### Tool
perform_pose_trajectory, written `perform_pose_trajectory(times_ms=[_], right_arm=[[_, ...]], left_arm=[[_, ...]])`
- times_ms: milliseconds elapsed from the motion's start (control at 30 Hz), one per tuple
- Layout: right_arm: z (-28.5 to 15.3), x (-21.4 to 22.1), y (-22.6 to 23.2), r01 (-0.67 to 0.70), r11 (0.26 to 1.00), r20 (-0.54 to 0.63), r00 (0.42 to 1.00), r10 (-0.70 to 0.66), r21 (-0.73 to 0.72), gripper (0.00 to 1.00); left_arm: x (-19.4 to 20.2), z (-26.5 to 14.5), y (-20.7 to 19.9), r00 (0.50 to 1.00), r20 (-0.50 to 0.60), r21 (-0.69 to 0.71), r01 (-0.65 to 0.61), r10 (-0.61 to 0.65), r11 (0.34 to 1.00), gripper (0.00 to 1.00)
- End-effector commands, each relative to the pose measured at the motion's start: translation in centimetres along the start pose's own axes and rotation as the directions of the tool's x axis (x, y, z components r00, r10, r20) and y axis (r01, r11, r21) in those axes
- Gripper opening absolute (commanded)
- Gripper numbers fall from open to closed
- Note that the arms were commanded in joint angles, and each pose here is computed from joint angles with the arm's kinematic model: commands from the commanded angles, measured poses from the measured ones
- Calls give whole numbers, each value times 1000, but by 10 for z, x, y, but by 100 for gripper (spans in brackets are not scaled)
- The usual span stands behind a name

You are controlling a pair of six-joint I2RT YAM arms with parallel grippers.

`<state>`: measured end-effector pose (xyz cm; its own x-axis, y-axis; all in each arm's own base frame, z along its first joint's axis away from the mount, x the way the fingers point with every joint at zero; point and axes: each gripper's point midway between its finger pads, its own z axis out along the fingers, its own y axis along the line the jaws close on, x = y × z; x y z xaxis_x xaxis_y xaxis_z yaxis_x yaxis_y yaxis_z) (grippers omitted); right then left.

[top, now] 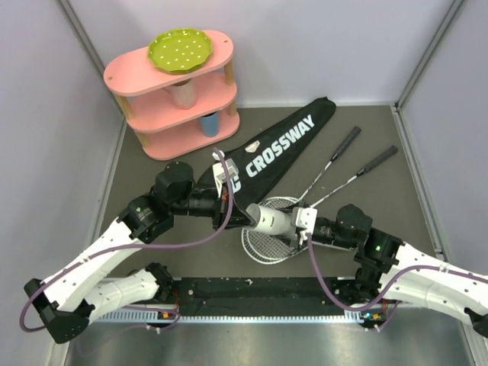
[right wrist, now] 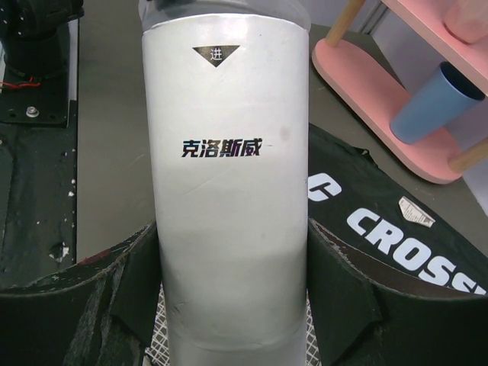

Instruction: Pack up the badminton gear

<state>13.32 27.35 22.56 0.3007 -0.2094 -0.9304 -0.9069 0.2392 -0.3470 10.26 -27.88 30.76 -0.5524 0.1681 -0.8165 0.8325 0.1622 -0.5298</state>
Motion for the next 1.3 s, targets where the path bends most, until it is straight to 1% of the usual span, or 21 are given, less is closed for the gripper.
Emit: perform_pose_trajectory(times_ms=[0, 267, 367, 533, 600, 767, 967, 1000, 1067, 1100, 1200, 1233, 1267], right_arm=[[0, -50, -11, 42, 999, 154, 987, -44, 21, 10], [-5, -54, -7, 55, 998, 183, 982, -55, 10, 10], [-7, -55, -6, 56, 998, 198, 979, -57, 11, 9], [-14, -73, -4, 46, 999, 291, 956, -47, 13, 8], [-16, -82, -3, 45, 999, 330, 943, -47, 12, 8], [-17, -91, -2, 26, 1000, 378, 925, -26, 4, 8], [-21, -103, -3, 12, 1000, 440, 898, -16, 12, 8], [-21, -104, -3, 9, 1000, 447, 895, -13, 11, 8], [-23, -110, -2, 4, 1000, 475, 880, -5, 3, 8], [-23, -111, -3, 0, 1000, 481, 877, -2, 3, 7], [-26, -118, -2, -8, 1000, 514, 858, 8, -3, 7], [-27, -120, -2, -15, 1000, 524, 852, 16, -6, 7], [-29, -125, -2, -14, 1000, 547, 837, 13, -1, 7]], left_arm=[[-17, 5, -10, 997, 30, 27, -73, 72, 997, 0], [-5, 13, -11, 998, -25, 75, -53, 55, 996, 0], [-3, 15, -11, 998, -25, 93, -50, 53, 994, 0], [-7, 18, -17, 998, 13, 143, -59, 58, 988, 0], [-9, 19, -19, 999, 24, 157, -42, 38, 987, 0], [-13, 24, -24, 998, 45, 181, -46, 38, 982, 0], [-8, 26, -31, 999, 29, 231, -51, 46, 972, 0], [-9, 26, -33, 998, 34, 246, -60, 53, 968, 4], [-7, 27, -35, 998, 32, 265, -55, 48, 963, 9], [-6, 27, -37, 998, 38, 285, -66, 57, 956, 13], [-8, 25, -41, 996, 60, 309, -80, 64, 948, 19], [-11, 25, -45, 994, 78, 323, -95, 74, 942, 23], [-12, 24, -46, 993, 87, 332, -103, 78, 938, 25]])
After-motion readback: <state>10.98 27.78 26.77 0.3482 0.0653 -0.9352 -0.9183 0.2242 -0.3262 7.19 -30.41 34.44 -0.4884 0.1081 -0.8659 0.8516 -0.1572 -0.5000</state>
